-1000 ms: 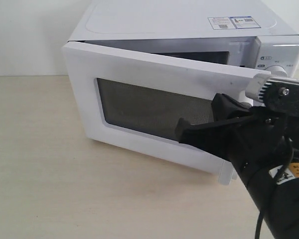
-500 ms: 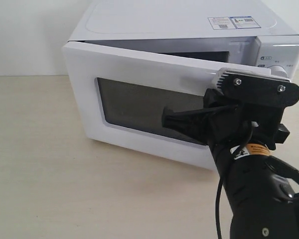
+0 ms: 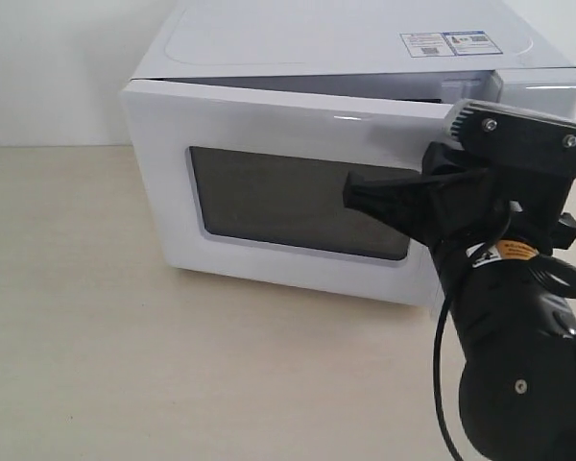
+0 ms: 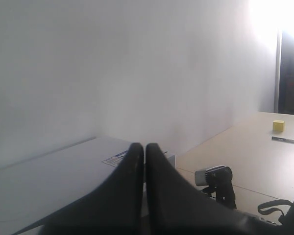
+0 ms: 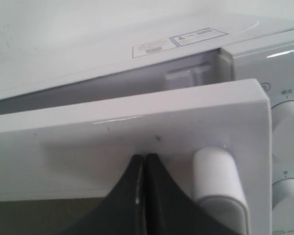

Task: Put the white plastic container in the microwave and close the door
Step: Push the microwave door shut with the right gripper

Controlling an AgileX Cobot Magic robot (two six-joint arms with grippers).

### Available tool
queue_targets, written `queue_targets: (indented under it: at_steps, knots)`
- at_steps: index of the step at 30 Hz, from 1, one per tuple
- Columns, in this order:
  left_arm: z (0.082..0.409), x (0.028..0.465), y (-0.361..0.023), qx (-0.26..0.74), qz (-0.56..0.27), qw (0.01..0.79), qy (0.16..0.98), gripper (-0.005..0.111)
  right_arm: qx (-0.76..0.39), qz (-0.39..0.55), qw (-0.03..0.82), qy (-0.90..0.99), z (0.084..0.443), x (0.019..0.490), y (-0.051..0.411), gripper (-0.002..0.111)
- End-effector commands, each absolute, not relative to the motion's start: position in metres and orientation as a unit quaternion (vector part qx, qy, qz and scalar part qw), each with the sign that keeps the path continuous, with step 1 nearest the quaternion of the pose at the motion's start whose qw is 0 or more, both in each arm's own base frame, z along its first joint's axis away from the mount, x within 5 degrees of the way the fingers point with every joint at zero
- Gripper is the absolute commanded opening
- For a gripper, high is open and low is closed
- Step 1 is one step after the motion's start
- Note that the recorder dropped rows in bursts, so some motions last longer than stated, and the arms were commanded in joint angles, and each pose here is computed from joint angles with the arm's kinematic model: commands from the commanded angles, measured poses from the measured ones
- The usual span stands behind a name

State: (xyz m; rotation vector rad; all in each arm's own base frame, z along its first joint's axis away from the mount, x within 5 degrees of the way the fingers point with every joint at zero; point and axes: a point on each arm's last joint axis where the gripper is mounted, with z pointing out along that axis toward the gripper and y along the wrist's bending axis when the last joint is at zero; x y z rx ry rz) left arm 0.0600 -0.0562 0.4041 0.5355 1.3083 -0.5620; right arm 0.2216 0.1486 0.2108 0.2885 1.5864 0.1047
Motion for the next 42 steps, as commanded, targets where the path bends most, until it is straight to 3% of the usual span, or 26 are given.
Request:
queue_targets:
  at_steps: [1, 42]
  knots:
    - [0.403, 0.059, -0.056, 0.240, -0.262, 0.723, 0.592, 0.004, 0.139, 0.043, 0.701, 0.699, 0.215, 0.228, 0.144, 0.000]
    - [0.403, 0.059, -0.056, 0.240, -0.262, 0.723, 0.592, 0.004, 0.129, 0.018, 0.707, 0.695, 0.227, 0.277, 0.140, 0.000]
